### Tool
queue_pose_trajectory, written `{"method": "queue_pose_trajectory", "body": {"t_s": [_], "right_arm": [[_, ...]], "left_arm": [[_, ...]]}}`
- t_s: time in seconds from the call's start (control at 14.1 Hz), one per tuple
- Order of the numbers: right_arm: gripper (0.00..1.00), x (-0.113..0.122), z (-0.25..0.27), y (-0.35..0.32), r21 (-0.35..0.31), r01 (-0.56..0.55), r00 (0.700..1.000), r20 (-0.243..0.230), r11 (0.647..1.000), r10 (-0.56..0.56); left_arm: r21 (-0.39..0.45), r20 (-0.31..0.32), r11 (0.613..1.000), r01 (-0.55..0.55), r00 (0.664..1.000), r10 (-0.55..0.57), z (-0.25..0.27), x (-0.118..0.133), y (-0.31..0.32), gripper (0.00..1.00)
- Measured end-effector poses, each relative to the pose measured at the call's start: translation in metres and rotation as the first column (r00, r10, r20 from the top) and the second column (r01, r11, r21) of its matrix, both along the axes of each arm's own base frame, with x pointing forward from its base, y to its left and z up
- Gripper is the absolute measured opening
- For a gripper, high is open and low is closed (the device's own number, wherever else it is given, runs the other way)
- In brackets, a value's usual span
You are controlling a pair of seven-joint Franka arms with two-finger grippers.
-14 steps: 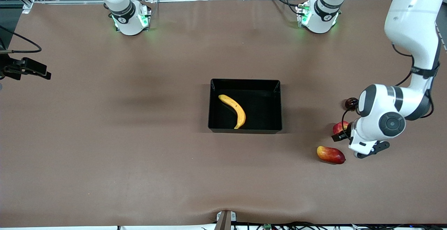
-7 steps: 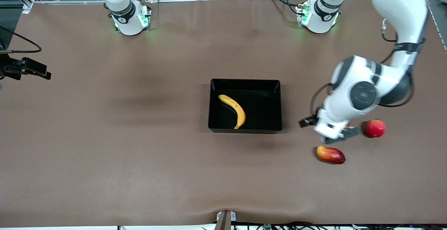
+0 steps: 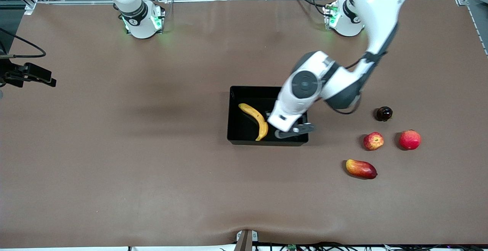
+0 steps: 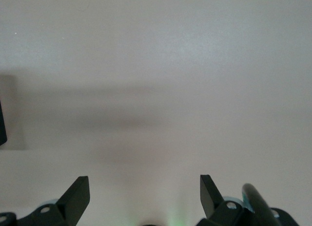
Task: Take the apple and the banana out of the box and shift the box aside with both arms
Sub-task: 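Reach the left gripper into the box and grasp the yellow banana, then lift the banana out of the box and carry it toward the mango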
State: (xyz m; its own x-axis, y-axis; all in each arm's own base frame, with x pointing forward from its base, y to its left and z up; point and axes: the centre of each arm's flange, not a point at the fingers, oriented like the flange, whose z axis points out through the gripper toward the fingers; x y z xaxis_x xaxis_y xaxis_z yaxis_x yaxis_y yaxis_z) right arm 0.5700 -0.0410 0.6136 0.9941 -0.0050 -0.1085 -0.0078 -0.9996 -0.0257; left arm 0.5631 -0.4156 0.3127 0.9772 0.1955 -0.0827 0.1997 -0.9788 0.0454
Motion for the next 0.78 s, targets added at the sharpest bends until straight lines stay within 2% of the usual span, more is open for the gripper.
{"method": "queue_pose_trajectory", "body": {"t_s": [0.36, 0.71, 0.78], "right_arm": [[1.00, 0.000, -0.001, 0.000, 0.000, 0.000, 1.000, -0.002, 1.000, 0.000], [1.00, 0.002, -0.004, 0.000, 0.000, 0.000, 1.000, -0.007, 1.000, 0.000], [1.00, 0.002, -0.005, 0.000, 0.001, 0.000, 1.000, -0.008, 1.000, 0.000]], "left_arm": [[-0.047, 0.048, 0.998, 0.037, 0.998, -0.034, -0.071, -0.015, -0.049, 1.00], [-0.016, 0.088, 0.998, 0.068, 0.994, -0.067, -0.134, -0.034, -0.073, 1.00], [-0.015, 0.093, 0.997, 0.074, 0.993, -0.072, -0.140, -0.036, -0.075, 0.97]]}}
